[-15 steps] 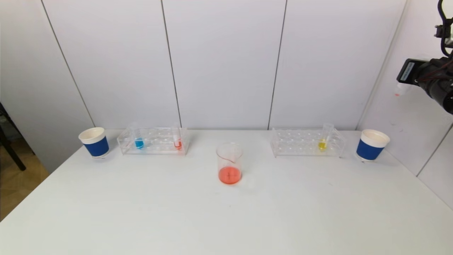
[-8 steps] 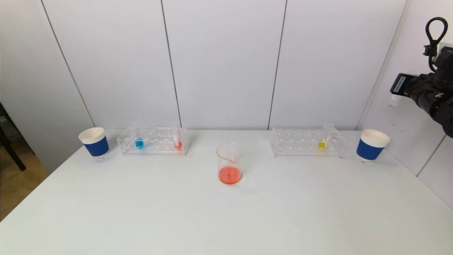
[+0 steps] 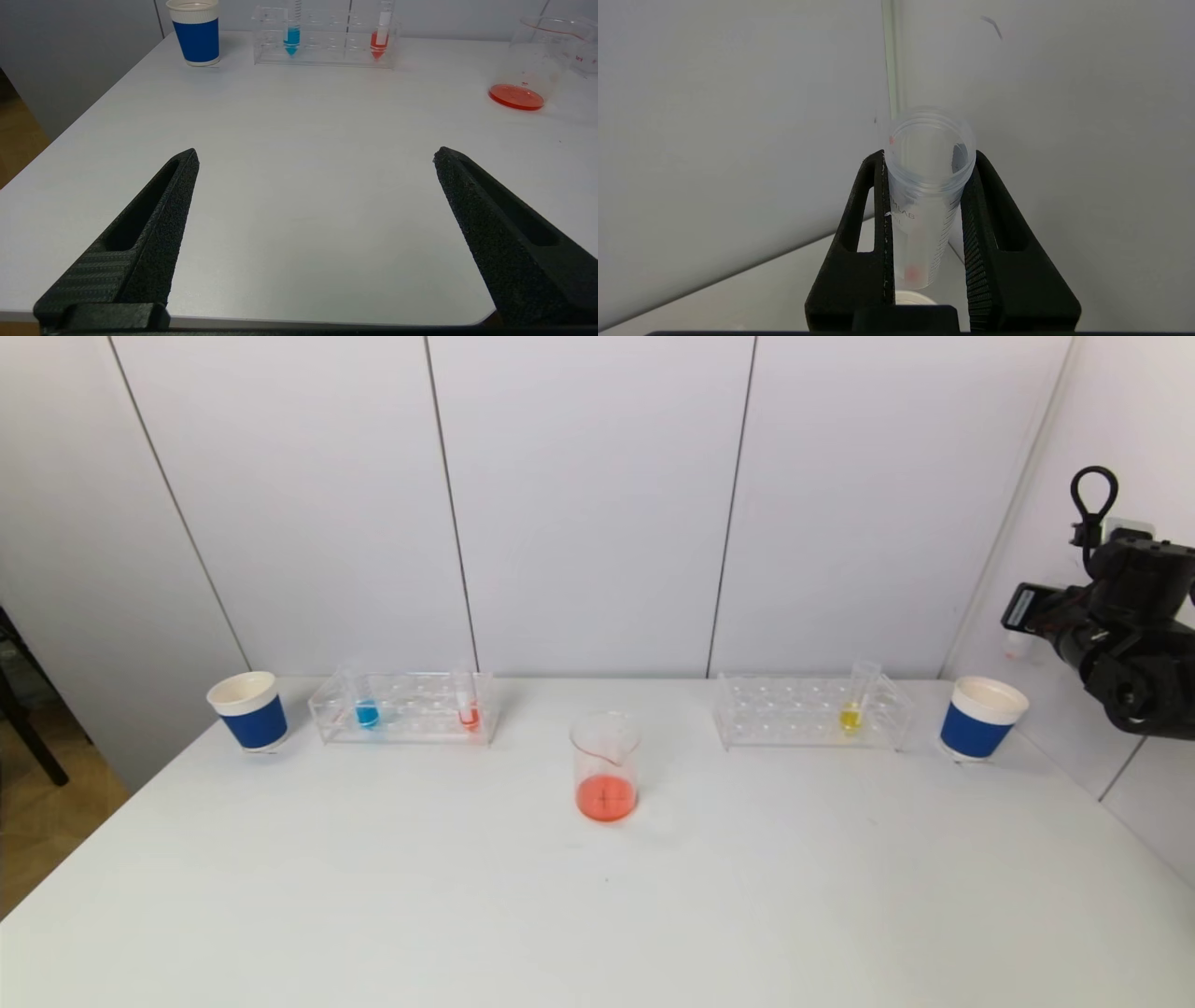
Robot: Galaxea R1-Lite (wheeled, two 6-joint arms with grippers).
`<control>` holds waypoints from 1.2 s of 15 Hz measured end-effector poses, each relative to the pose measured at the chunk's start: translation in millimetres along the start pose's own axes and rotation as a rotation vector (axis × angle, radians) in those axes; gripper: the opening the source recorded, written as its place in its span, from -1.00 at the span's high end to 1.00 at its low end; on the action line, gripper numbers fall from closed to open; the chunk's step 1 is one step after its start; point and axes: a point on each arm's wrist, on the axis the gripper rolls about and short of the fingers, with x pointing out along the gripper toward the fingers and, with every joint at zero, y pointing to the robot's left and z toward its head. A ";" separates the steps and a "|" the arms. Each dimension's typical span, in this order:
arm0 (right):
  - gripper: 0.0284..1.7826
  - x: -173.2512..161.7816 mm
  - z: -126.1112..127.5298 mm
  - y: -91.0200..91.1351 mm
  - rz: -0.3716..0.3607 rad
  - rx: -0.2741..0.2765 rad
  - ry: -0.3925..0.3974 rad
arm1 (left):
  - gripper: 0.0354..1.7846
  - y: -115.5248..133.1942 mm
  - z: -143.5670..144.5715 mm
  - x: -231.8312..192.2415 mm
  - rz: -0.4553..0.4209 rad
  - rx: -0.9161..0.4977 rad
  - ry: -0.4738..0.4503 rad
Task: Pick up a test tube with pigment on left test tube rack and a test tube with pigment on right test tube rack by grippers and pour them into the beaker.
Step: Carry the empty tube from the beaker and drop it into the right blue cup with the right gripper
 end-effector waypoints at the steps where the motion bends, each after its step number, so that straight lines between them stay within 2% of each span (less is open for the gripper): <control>1: 0.49 2.2 -7.4 -0.2 -0.001 -0.003 0.010 | -0.98 0.0 0.0 0.0 0.000 0.000 0.000; 4: 0.49 2.4 -25.2 1.2 0.007 -0.009 0.012 | -0.98 0.0 0.0 0.0 0.000 0.000 0.000; 10: 0.49 -1.1 -46.3 1.5 0.018 -0.028 0.075 | -0.98 0.0 0.0 0.0 0.000 0.000 0.000; 18: 0.49 -11.9 -50.6 7.1 0.042 -0.036 0.068 | -0.98 0.0 0.0 0.0 0.000 0.000 0.000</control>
